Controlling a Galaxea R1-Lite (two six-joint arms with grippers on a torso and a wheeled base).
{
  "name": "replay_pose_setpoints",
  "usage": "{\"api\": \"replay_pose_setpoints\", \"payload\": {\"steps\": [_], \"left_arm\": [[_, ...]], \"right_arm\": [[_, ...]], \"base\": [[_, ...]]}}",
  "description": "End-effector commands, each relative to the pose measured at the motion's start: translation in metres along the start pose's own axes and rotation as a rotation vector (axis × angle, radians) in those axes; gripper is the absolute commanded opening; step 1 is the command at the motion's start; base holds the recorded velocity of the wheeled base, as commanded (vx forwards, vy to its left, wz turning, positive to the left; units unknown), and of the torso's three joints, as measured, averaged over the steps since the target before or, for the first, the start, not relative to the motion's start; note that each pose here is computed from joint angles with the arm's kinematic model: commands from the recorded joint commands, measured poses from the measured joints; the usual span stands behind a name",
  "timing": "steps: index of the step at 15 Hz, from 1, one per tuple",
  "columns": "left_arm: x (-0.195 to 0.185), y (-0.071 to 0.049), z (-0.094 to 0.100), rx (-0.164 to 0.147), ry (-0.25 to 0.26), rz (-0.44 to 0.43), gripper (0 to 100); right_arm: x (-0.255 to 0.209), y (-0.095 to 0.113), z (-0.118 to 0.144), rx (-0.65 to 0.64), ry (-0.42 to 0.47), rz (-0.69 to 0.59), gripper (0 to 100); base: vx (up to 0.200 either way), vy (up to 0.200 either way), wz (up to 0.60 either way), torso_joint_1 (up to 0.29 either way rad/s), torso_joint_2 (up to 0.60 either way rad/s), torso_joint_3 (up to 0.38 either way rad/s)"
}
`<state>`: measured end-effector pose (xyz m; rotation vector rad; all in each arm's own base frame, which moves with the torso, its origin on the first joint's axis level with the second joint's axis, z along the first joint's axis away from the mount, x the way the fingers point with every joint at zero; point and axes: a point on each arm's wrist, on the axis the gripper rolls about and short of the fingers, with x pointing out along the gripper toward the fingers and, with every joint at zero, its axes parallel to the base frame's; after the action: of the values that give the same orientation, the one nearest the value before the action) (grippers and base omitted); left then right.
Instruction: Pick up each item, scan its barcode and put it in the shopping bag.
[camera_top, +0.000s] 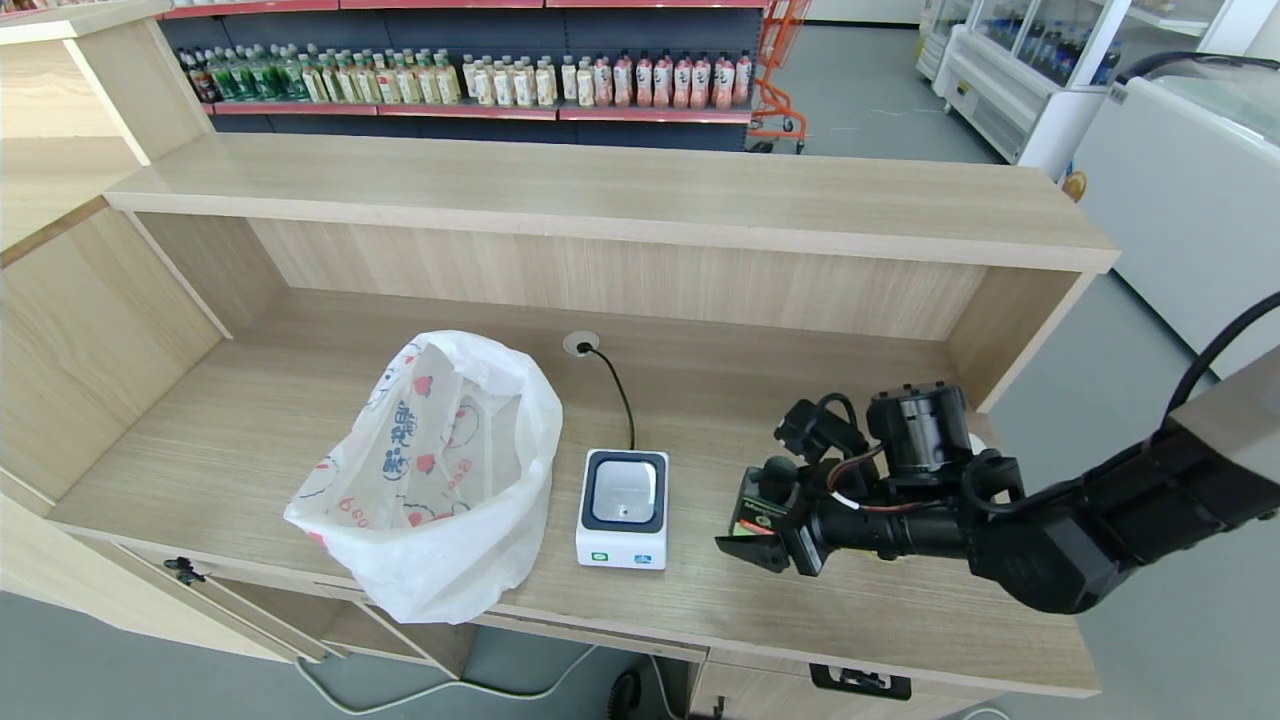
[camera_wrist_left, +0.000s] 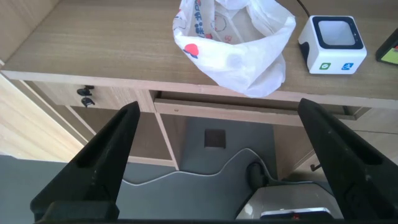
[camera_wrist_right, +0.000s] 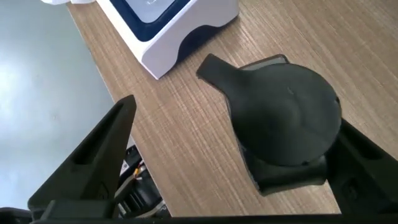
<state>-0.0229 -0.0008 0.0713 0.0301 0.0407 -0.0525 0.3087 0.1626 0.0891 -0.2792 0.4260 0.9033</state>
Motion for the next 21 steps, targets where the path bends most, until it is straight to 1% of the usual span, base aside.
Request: {"api": "replay_pose_setpoints", "payload": {"steps": [1,3,4,9,12,14,16,18,19,20,21], "left_arm": [[0.000,0.000,0.000,0.000,0.000,0.000,100],[0.000,0.000,0.000,0.000,0.000,0.001,100],[0.000,0.000,0.000,0.000,0.000,0.000,100],[0.000,0.000,0.000,0.000,0.000,0.000,100],[0.000,0.000,0.000,0.000,-0.002,0.000,100],[0.000,0.000,0.000,0.000,0.000,0.001,100],[0.000,0.000,0.000,0.000,0.000,0.000,100],[0.000,0.000,0.000,0.000,0.000,0.000,100],[0.000,0.000,0.000,0.000,0.000,0.000,100],[0.000,0.000,0.000,0.000,-0.002,0.000,100],[0.000,0.000,0.000,0.000,-0.002,0.001,100]], "right_arm": [[0.013,-0.001,-0.007,-0.003,0.002,0.009,100],[0.020,-0.002,-0.010,-0.016,-0.042,0.041,100],[0.023,-0.002,-0.011,-0.024,-0.057,0.057,0],[0.019,-0.007,-0.018,-0.042,-0.034,0.026,0],[0.001,-0.012,-0.013,-0.037,-0.053,-0.007,0],[-0.018,-0.011,-0.003,-0.007,-0.085,-0.028,0],[-0.042,-0.006,0.025,0.065,-0.185,-0.040,0],[-0.080,0.010,0.069,0.138,-0.310,-0.017,0],[-0.092,0.016,0.079,0.144,-0.331,-0.008,0],[-0.130,0.029,0.099,0.123,-0.375,-0.012,0],[-0.154,0.036,0.105,0.092,-0.401,-0.049,0]], "base": [[0.000,0.000,0.00,0.000,0.00,0.000],[0.000,0.000,0.00,0.000,0.00,0.000],[0.000,0.000,0.00,0.000,0.00,0.000],[0.000,0.000,0.00,0.000,0.00,0.000],[0.000,0.000,0.00,0.000,0.00,0.000],[0.000,0.000,0.00,0.000,0.00,0.000],[0.000,0.000,0.00,0.000,0.00,0.000],[0.000,0.000,0.00,0.000,0.00,0.000],[0.000,0.000,0.00,0.000,0.00,0.000],[0.000,0.000,0.00,0.000,0.00,0.000],[0.000,0.000,0.00,0.000,0.00,0.000]]}}
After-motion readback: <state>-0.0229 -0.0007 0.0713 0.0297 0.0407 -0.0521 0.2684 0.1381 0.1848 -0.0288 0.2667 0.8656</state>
